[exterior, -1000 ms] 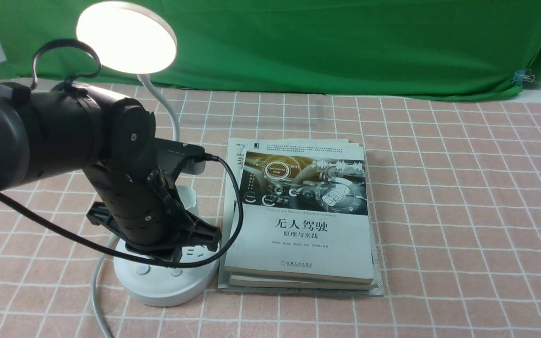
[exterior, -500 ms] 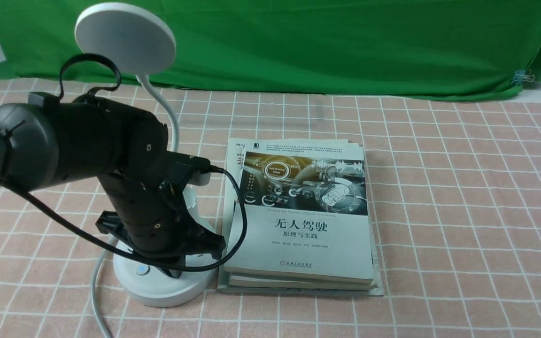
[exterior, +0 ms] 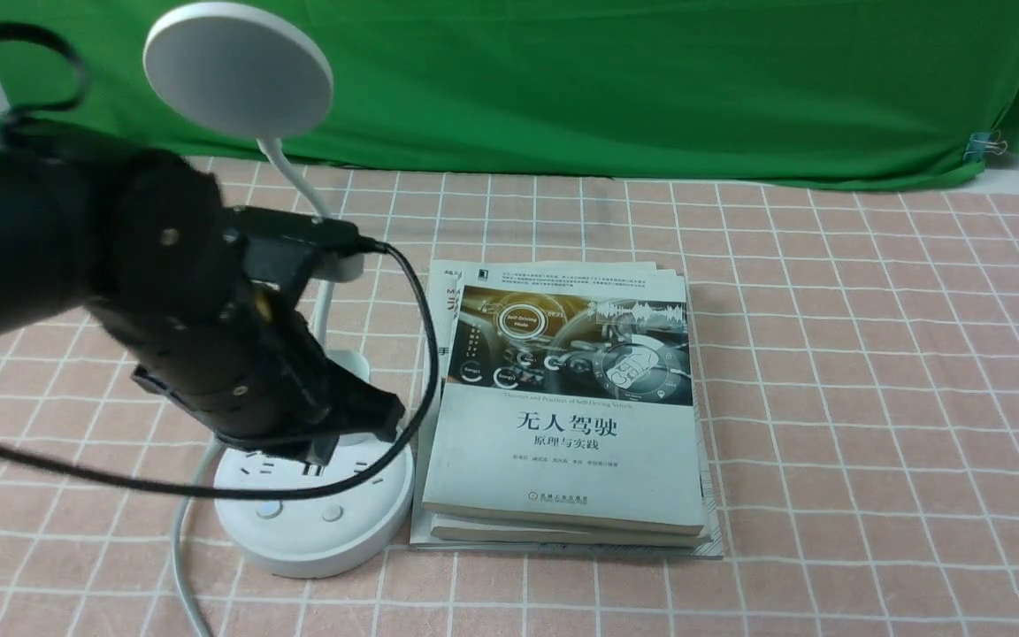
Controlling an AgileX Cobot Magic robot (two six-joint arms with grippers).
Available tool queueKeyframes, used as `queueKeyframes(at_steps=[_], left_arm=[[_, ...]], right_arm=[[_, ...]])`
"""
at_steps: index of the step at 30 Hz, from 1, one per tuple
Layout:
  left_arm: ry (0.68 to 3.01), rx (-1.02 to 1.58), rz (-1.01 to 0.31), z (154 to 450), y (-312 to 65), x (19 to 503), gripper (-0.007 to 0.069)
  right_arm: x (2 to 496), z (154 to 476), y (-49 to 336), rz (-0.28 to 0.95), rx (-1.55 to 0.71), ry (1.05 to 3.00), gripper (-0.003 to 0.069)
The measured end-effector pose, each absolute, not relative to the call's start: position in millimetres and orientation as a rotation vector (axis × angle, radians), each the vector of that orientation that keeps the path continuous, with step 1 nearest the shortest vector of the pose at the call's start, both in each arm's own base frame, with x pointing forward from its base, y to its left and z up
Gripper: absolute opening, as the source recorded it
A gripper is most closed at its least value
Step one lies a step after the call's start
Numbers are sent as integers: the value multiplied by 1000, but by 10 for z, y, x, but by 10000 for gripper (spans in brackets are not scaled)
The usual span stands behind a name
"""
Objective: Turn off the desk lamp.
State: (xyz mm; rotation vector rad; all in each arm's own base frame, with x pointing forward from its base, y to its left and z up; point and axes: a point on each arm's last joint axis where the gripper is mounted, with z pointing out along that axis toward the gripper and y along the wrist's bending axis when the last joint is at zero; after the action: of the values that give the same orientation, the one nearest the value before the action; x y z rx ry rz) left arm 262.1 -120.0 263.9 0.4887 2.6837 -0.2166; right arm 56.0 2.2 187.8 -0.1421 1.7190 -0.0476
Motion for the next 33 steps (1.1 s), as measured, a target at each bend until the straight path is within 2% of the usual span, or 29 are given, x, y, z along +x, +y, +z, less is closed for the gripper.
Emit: queueKeyframes(at_steps=[4,9,17,23,33], left_arm=[[2610,465,-247,2729,-1090,2357,3],[2404,412,-298,2779,-857,1835,3],[2110,320,-379,2729,-617,1301,3],[2060,315,-388,2676,-533,1110,3],[2061,355,-341,2666,-512,1096,3]], right_arm=[[560,1878,22,-48,-142,1719,240],[560,1878,22,-48,-142,1719,240],[560,1878,22,-48,-142,1719,240],[560,1878,22,-48,-142,1719,240],[560,1878,22,-48,-142,1719,240]])
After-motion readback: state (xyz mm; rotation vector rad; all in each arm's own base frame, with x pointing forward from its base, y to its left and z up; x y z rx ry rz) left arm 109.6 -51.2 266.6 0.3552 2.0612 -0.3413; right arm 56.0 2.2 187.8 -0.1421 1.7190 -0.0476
